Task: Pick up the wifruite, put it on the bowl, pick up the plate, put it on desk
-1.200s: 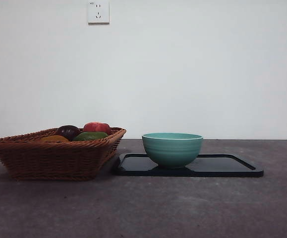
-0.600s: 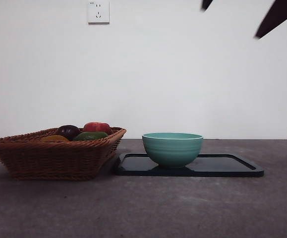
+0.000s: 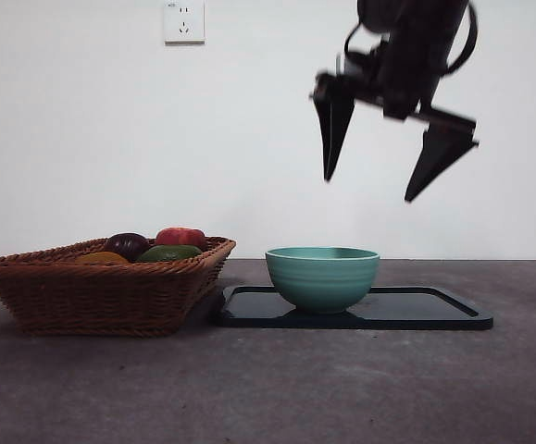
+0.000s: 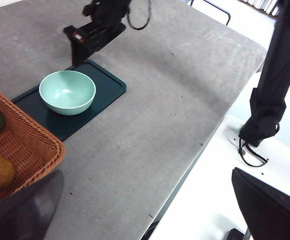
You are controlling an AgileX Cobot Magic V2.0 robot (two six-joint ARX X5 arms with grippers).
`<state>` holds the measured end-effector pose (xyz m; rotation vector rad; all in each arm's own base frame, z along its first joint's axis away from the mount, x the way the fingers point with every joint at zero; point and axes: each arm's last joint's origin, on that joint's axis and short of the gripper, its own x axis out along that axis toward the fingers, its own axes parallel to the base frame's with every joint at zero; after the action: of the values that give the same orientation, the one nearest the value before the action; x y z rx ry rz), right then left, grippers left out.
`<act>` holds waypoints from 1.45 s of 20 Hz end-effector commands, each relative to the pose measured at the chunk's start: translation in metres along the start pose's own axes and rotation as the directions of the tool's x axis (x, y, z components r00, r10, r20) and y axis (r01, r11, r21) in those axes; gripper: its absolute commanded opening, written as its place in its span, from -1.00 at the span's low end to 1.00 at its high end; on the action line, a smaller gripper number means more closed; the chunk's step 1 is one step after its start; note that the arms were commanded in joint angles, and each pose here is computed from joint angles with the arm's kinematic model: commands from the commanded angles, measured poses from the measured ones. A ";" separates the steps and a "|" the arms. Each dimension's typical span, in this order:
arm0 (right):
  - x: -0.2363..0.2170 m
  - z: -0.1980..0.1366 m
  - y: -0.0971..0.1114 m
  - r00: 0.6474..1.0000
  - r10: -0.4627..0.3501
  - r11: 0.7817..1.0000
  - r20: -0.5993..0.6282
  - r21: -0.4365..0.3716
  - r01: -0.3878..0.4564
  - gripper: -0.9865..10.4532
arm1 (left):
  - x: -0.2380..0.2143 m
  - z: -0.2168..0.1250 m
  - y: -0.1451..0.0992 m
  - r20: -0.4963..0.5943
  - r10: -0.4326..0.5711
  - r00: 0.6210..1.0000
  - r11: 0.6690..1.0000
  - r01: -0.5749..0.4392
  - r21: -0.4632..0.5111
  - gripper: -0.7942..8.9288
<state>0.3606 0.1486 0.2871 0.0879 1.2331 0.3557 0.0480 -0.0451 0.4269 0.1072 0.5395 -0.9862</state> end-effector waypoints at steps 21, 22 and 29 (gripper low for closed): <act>0.098 0.015 -0.032 0.987 0.030 0.998 -0.161 0.051 -0.022 -0.81 | -0.002 0.004 -0.001 0.018 -0.009 1.000 1.000 0.008 0.028 0.39; 0.098 0.015 -0.031 0.987 0.026 0.999 -0.157 0.051 -0.019 -0.81 | -0.002 0.003 -0.001 0.018 -0.009 1.000 1.000 0.008 0.028 0.39; 0.072 0.015 -0.031 0.990 0.005 0.999 -0.142 0.038 0.001 -0.81 | -0.002 0.003 -0.001 0.018 -0.009 1.000 1.000 0.008 0.028 0.39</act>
<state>0.3982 0.1419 0.2106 0.1078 1.4203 0.3241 0.0480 -0.0451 0.4269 0.1072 0.5395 -0.9862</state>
